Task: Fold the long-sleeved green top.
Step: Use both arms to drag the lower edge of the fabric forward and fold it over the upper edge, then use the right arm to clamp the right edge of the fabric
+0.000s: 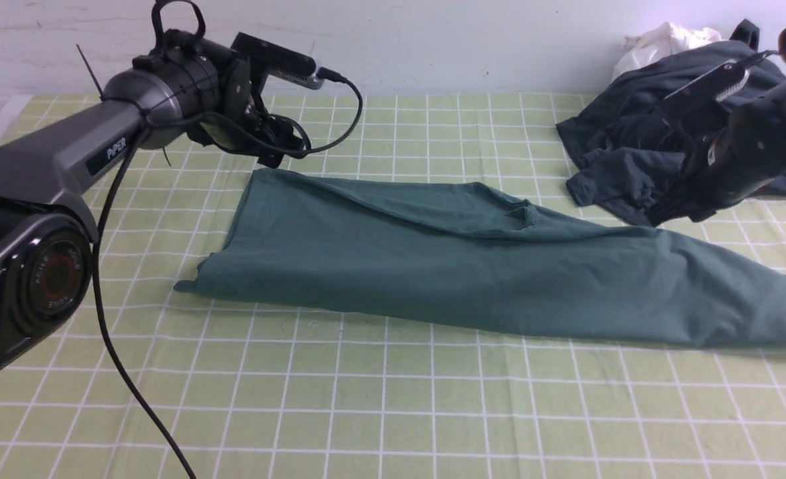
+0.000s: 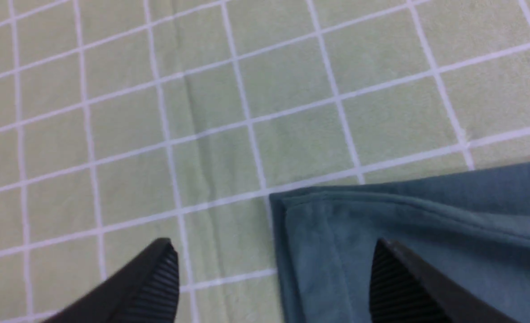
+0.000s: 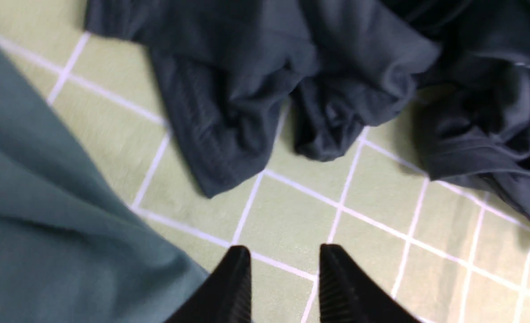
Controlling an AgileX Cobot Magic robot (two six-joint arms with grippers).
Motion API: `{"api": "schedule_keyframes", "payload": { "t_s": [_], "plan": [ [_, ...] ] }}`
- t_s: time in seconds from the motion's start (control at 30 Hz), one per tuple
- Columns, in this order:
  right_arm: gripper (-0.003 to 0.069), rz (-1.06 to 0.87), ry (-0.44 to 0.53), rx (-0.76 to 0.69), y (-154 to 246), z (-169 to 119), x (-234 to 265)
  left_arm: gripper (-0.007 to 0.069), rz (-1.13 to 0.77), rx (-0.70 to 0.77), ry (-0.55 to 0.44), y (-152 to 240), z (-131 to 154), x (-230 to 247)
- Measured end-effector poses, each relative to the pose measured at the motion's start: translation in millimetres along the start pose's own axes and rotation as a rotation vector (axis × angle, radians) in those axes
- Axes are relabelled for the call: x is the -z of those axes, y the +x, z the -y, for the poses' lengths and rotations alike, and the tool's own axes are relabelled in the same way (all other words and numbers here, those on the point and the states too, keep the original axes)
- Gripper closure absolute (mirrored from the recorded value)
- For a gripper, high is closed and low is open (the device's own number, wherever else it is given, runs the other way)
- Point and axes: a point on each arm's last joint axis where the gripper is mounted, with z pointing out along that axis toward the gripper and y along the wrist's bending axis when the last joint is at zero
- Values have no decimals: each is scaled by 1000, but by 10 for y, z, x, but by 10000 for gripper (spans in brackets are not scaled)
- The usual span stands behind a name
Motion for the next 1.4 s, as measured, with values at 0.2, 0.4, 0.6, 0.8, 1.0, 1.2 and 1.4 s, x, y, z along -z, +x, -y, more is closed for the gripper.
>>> {"api": "schedule_keyframes", "payload": {
  "t_s": [0.2,0.4,0.6,0.8,1.0,1.2,1.4],
  "plan": [
    [448,2,-112,-87,-250,-203,305,286,80,-28,-6,-322,-212,950],
    [647,64,-444,56,-382,-914,264,599,167,-128,114,-250,-264,2039],
    [673,96,-509,114,-277,-1218,-295,629,184,-170,162,314,-273,2712],
    [673,324,-305,-7,-435,-1089,-532,629,209,-147,110,872,-365,3089],
    [643,418,-202,-250,-529,-408,-330,629,181,-72,-46,1451,-584,3454],
    [592,170,-268,-414,-113,507,334,629,108,89,-100,2045,-564,3442],
    [532,-84,-173,-696,864,1012,564,629,31,155,-66,2540,-407,3040]
  ]
}}
